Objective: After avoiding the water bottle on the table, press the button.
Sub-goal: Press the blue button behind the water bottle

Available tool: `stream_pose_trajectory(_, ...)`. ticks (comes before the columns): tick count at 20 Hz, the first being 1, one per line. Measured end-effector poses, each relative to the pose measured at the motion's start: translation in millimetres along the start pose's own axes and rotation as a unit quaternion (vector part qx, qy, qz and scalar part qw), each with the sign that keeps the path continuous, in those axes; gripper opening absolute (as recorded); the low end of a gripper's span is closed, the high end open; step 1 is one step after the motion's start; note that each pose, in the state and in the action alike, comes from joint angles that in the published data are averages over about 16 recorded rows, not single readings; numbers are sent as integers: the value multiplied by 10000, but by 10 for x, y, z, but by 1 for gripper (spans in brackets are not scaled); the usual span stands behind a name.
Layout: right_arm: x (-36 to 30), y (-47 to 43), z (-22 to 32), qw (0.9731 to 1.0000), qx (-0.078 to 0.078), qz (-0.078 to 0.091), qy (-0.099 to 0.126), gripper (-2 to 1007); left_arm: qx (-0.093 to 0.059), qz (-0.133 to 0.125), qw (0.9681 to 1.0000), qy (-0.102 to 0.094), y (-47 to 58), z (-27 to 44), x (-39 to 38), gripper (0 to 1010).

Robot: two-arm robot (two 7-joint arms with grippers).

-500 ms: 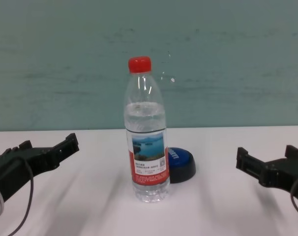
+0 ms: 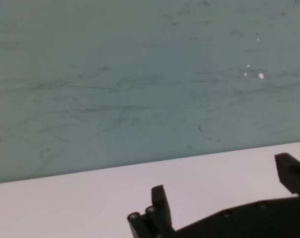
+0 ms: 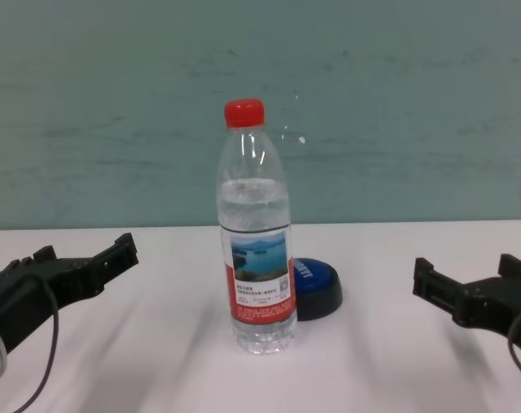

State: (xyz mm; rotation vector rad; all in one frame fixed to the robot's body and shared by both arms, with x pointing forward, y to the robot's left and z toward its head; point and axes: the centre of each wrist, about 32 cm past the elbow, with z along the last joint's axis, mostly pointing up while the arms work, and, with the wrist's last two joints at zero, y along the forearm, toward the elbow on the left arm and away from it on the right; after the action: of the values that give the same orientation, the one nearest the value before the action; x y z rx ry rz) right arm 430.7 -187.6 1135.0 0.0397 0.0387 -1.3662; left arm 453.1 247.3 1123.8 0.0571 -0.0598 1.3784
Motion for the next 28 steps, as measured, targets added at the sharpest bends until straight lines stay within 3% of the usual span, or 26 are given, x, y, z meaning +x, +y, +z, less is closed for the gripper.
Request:
stream_pose_trajectory(22,0,0,0,10000,0,0,0,1004,6,3,10000,-10,5,2,0,1000)
stream_pose_trajectory(28,0,0,0,10000,0,0,0,1004,79,41,9999,-125,106,40,-10,1000)
